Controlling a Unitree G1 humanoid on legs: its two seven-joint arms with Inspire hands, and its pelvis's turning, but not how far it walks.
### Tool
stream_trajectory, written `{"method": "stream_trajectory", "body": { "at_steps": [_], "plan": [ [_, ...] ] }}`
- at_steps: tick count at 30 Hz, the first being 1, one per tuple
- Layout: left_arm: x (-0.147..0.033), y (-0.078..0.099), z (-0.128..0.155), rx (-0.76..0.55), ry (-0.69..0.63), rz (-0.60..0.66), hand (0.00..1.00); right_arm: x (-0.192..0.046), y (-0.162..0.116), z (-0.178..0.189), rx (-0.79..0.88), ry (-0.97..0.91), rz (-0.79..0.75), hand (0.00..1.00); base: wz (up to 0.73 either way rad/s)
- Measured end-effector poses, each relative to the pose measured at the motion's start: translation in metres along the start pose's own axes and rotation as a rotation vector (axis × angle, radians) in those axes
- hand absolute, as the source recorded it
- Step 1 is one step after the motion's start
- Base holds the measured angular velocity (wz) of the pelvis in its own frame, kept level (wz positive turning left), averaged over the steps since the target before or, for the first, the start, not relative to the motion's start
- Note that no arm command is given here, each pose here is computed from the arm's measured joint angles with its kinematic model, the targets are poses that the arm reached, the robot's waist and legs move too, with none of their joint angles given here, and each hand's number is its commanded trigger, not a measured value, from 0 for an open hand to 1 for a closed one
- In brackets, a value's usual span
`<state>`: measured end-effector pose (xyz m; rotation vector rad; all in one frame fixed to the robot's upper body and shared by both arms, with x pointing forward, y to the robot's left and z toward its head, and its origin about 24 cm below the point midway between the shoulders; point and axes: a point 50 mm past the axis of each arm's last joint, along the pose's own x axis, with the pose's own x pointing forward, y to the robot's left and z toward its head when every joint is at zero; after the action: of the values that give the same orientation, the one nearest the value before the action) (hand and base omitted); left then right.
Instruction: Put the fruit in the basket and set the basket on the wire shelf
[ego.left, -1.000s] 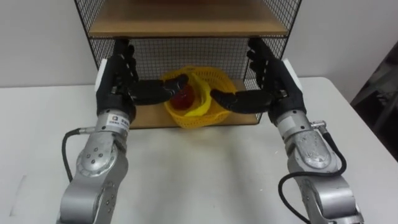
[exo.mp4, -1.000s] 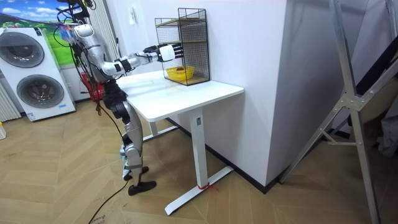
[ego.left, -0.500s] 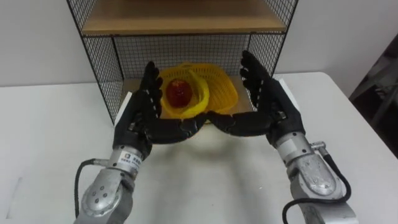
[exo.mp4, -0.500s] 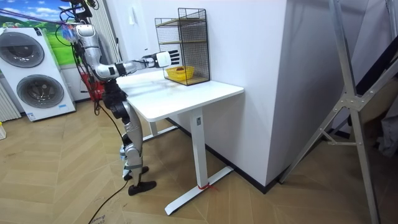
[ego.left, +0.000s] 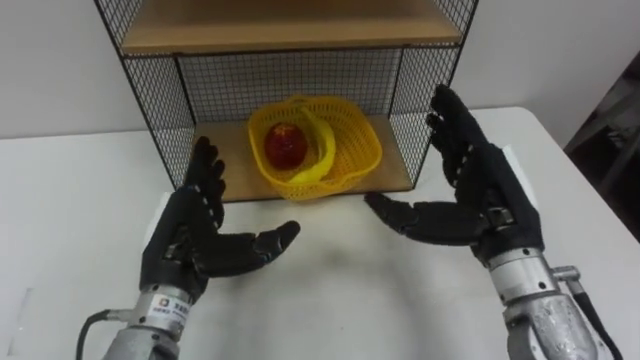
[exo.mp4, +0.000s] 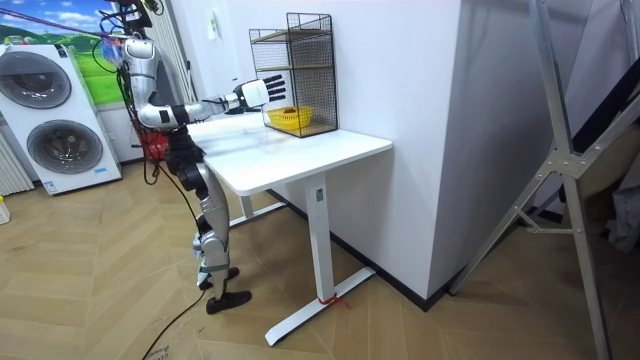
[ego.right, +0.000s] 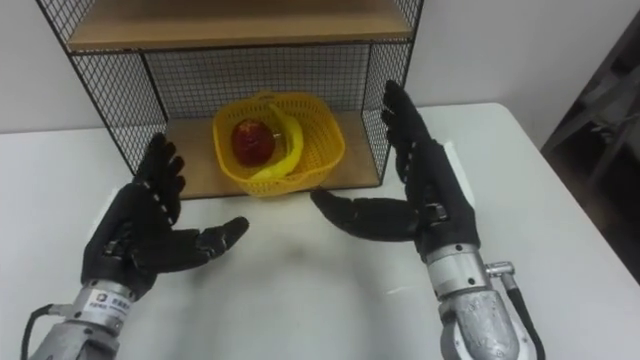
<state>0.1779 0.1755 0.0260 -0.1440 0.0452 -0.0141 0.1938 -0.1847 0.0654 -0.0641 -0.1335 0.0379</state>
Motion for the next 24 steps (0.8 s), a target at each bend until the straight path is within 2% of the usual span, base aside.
{"method": "stream_trajectory", "body": {
  "at_steps": [2,4,10,13,17,22,24],
  "plan": [
    [-0.004,0.010,0.002,0.018,-0.015,0.062,0.00,-0.005,-0.005,-0.001,-0.004,0.002,-0.039,0.00,0.00],
    [-0.010,0.024,0.007,0.021,-0.056,0.176,0.00,-0.014,-0.013,-0.003,-0.017,0.008,-0.097,0.00,0.00],
    [-0.025,0.051,0.026,0.021,-0.205,0.474,0.00,-0.038,-0.037,-0.003,-0.127,0.018,-0.302,0.00,0.00],
    [-0.031,0.063,0.032,0.040,-0.251,0.617,0.00,-0.039,-0.046,0.003,-0.190,-0.015,-0.394,0.00,0.00],
    [-0.035,0.071,0.038,0.044,-0.292,0.744,0.00,-0.041,-0.056,0.009,-0.234,-0.065,-0.501,0.00,0.00],
    [-0.049,0.090,0.069,0.075,-0.448,0.924,0.00,-0.048,-0.078,0.018,-0.290,-0.115,-0.689,0.00,0.00],
    [-0.062,0.106,0.082,0.116,-0.529,1.056,0.00,-0.056,-0.096,0.028,-0.303,-0.164,-0.817,0.00,0.00]
  ]
}}
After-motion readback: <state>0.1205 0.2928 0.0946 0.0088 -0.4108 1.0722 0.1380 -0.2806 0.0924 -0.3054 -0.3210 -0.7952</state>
